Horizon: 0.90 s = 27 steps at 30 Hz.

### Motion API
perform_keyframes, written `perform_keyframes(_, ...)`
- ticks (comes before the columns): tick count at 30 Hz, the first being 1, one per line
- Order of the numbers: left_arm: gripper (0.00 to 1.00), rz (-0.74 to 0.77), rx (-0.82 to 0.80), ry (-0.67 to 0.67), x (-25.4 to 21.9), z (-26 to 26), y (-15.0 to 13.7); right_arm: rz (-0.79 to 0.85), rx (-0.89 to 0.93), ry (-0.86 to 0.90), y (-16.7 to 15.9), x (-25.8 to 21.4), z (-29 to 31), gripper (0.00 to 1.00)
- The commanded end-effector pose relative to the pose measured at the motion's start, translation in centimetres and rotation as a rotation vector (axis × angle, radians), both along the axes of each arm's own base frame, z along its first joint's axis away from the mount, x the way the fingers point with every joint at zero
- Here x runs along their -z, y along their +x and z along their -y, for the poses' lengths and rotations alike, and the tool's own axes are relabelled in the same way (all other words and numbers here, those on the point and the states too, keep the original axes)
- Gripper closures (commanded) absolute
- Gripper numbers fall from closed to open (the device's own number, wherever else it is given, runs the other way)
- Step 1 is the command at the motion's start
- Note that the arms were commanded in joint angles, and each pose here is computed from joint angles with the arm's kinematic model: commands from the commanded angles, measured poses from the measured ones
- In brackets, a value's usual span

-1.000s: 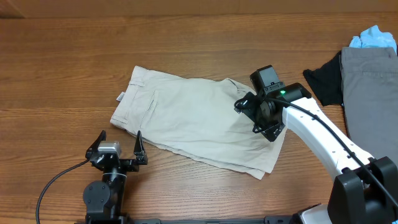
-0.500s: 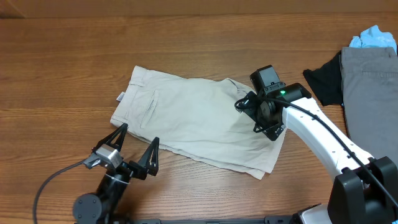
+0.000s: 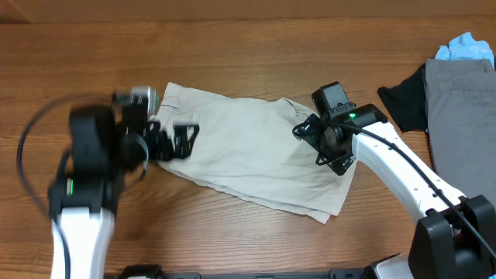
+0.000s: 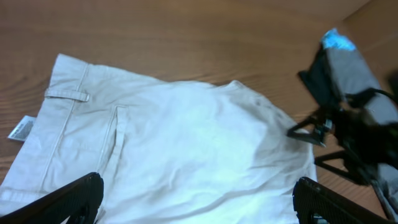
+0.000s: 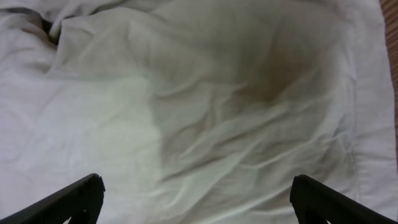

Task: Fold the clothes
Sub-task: 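Reach the left gripper to the left end of the pants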

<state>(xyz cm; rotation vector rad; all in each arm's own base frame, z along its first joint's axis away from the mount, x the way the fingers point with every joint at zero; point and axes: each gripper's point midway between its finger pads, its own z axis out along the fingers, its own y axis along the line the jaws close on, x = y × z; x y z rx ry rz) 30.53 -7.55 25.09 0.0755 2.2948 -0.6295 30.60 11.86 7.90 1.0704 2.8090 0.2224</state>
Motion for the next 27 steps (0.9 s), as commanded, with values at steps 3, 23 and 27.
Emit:
perform_keyframes(3,0.00,-0.250,0.079,-0.086,4.5,1.8,4.2,0.008,0.006,-0.013,0.1,0.0,0.2,0.00)
perform_keyframes(23,0.96,-0.478,-0.166,0.321,16.5,-1.3,7.2,-0.074,0.138,-0.009,-2.0,2.1,0.7,0.96)
perform_keyframes(27,0.96,-0.532,-0.161,0.341,18.7,-1.3,7.1,-0.111,0.205,-0.015,-3.3,3.9,1.3,0.96)
